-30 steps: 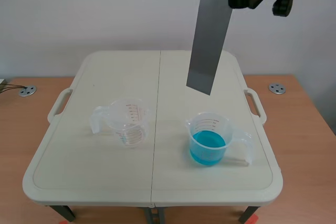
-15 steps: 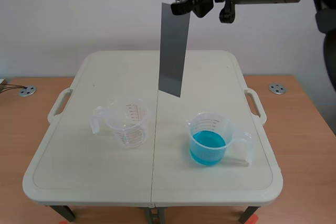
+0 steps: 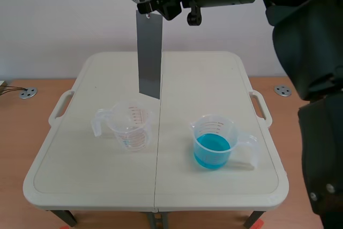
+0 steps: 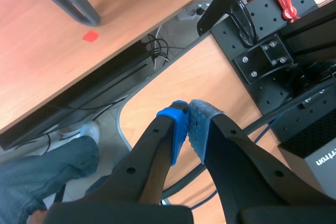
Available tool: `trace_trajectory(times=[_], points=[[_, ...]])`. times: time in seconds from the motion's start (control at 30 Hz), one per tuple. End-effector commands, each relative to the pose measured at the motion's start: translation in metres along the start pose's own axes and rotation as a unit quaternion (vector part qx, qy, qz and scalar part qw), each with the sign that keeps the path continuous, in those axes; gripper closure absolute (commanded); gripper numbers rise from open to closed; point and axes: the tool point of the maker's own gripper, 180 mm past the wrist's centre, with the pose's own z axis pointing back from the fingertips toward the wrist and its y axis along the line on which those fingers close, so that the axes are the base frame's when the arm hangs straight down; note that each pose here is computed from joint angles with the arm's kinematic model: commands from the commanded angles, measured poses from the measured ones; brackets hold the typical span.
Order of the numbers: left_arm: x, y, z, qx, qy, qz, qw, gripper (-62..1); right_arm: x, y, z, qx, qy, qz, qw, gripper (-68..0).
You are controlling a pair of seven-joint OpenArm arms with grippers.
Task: Hold the metal plate by the orange handle, dip it into the blue solution, take it out and point at it, then put the plate back in the beaker on the left.
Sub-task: 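Put the plate into the left beaker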
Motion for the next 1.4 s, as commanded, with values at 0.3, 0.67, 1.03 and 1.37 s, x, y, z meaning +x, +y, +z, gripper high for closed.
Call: trace_trajectory(times=[0.3, 0.67, 1.03, 1.37], points=[[0.006, -0.002, 0.000, -0.005, -0.009, 0.000, 1.0000, -3.1, 0.016, 0.005, -0.032, 0.027, -0.020, 0.011, 0.9994, -1.1], [0.005, -0.002, -0.001, -0.005, -0.007, 0.000, 1.0000, -3.1, -0.001, 0.018, -0.059, 0.051, -0.001, 0.005, 0.9987, -1.1], [0.006, -0.002, -0.001, -0.005, -0.008, 0.000, 1.0000, -3.1, -0.006, 0.027, -0.068, 0.062, 0.001, 0.006, 0.9981, -1.1], [0.006, -0.002, -0.001, -0.005, -0.009, 0.000, 0.9999, -3.1, -0.006, 0.028, -0.068, 0.062, 0.001, 0.005, 0.9981, -1.1]])
